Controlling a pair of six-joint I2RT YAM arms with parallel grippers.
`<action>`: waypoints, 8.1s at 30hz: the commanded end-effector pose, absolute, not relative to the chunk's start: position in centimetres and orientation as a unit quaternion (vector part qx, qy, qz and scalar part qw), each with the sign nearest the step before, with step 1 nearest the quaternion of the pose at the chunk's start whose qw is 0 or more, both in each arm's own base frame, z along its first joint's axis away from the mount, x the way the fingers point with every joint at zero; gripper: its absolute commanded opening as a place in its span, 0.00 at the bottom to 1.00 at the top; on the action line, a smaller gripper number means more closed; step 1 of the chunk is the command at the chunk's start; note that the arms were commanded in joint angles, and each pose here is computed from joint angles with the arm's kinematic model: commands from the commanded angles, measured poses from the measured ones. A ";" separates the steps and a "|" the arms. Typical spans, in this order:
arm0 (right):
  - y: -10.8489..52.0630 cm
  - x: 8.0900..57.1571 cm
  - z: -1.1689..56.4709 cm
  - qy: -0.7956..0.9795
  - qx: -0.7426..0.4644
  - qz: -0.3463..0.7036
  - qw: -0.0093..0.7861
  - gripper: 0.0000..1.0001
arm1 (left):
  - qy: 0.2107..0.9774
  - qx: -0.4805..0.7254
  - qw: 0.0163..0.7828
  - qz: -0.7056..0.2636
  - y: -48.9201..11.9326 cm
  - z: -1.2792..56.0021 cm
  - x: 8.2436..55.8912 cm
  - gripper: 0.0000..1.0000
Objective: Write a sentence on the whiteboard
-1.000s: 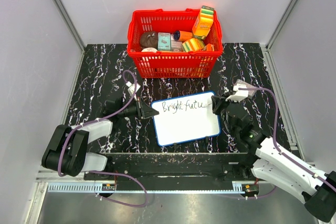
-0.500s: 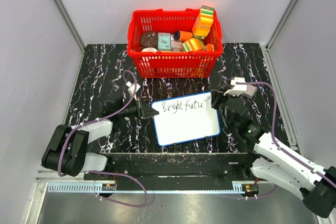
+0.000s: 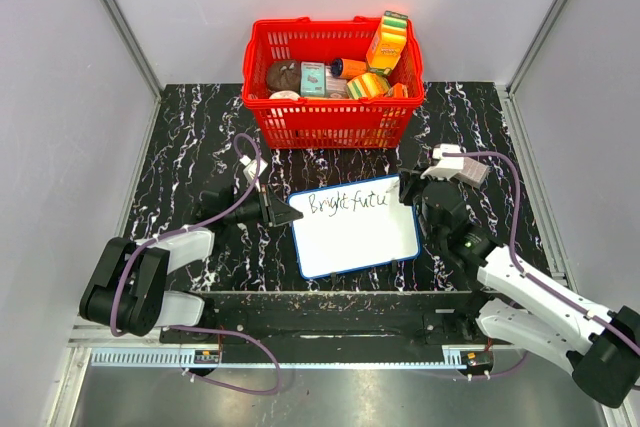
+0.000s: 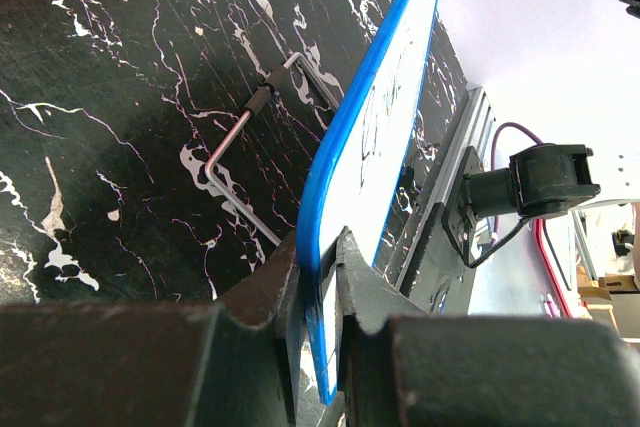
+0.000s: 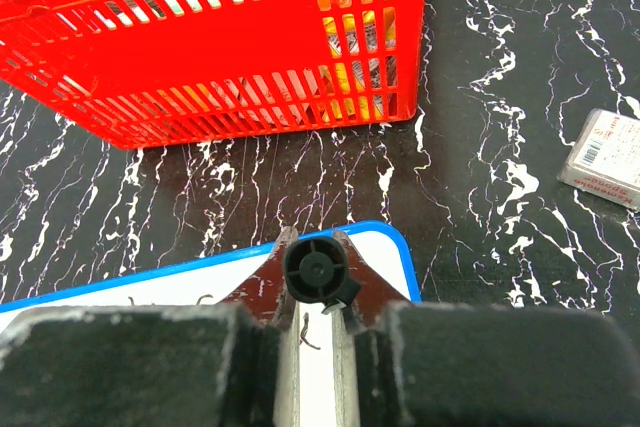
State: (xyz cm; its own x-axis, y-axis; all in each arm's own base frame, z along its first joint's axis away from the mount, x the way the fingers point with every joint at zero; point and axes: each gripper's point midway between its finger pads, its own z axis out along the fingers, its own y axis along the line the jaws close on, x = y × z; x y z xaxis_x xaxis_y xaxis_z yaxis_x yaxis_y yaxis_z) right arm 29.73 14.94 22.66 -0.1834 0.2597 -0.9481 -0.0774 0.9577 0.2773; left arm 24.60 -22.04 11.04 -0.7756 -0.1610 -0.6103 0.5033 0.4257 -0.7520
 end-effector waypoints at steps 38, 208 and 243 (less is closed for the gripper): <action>13.6 29.1 22.1 0.755 0.097 0.136 0.633 0.00 | 0.806 0.110 0.351 -0.464 -20.8 8.8 26.6 0.00; 10.5 28.8 24.1 0.750 0.127 0.115 0.639 0.00 | 0.805 0.110 0.350 -0.466 -20.8 8.8 26.6 0.00; 10.0 27.3 26.3 0.723 0.111 0.143 0.666 0.00 | 0.805 0.111 0.351 -0.466 -20.9 8.9 26.6 0.00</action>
State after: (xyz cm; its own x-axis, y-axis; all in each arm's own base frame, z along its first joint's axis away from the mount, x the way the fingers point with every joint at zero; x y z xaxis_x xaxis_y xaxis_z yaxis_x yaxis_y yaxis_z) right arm 27.27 10.05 25.20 -0.1146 0.3447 -0.9317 -0.0149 0.9372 0.3486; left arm 24.65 -22.13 11.02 -0.7790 -0.1566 -0.6072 0.5040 0.4199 -0.7548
